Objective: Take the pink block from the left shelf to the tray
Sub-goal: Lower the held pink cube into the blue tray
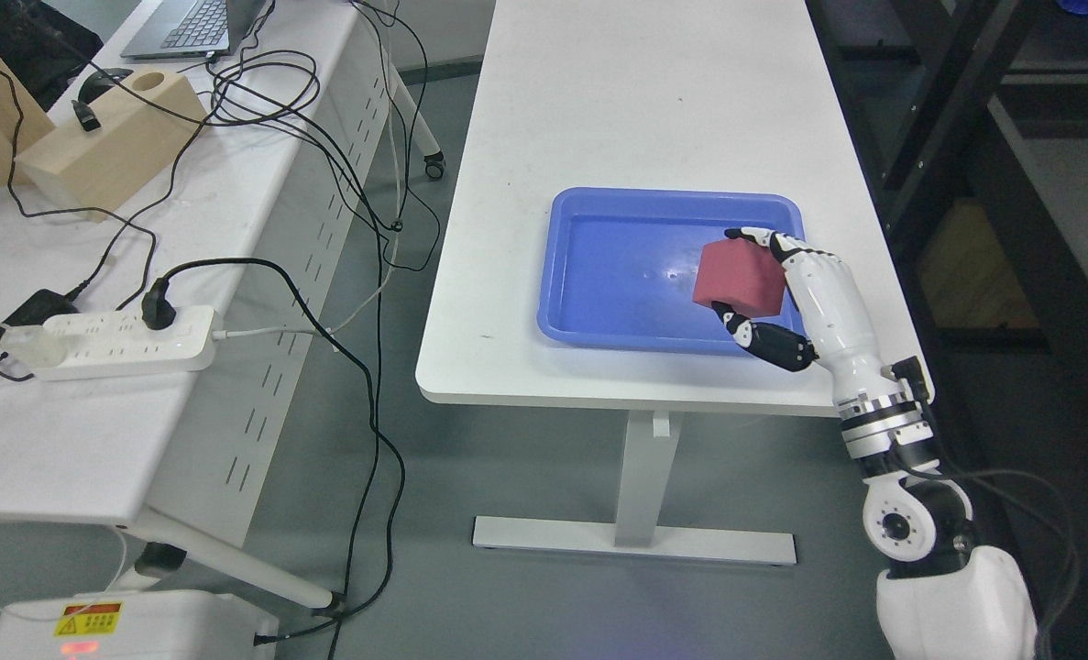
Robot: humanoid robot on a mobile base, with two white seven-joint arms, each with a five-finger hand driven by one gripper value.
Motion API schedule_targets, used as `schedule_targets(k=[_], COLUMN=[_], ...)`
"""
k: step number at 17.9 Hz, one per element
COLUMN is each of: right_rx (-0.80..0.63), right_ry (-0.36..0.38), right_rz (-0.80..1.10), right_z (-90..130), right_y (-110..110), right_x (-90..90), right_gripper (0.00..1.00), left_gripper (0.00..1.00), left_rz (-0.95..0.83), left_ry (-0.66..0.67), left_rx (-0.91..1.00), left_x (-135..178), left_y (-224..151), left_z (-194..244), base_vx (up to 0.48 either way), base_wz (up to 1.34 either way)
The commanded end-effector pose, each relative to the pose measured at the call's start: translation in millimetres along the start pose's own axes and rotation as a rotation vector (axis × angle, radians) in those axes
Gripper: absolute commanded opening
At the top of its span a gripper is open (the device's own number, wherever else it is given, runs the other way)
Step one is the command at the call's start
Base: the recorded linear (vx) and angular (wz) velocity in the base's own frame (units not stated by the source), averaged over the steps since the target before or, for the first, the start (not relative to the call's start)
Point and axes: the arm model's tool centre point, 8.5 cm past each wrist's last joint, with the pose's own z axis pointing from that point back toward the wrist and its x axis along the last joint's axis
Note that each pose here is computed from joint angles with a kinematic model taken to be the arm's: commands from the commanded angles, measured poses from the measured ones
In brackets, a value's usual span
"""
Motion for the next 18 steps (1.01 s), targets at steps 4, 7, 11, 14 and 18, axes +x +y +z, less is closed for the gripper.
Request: schedule_targets(k=[4,7,11,14,18], right_rx=[0.120,0.163,0.242,0.277,0.377], right_ry=[-0.050,-0.049,-0.077,-0.076,-0.052], right_rz=[0.184,0.283,0.412,0.426,0.439], right_z=[-3.8,-4.6,-3.9,-1.5,3.0], right_y=[23.3,32.1,49.3,53.1,61.5], right_x=[16.4,20.0,28.0,27.1,21.9], right_gripper=[0.03,0.03,0.03,0.03,0.04], left_gripper=[1.00,1.00,1.00,1.00,1.00], left_rz=[-0.005,-0.005,-0.005,-0.005,-0.005], left_ry=[-0.018,-0.020,-0.020,-0.020,-0.020], left_rx=[0.015,0.015,0.015,0.015,0.015], left_x=[6.1,6.3,6.3,6.3,6.3], left_y=[10.5,10.5,10.5,10.5,10.5], left_z=[0.9,0.9,0.9,0.9,0.9], base_vx=[0.194,0.155,0.127,0.098,0.054], base_wz=[0.02,0.00,-0.01,-0.02,-0.01])
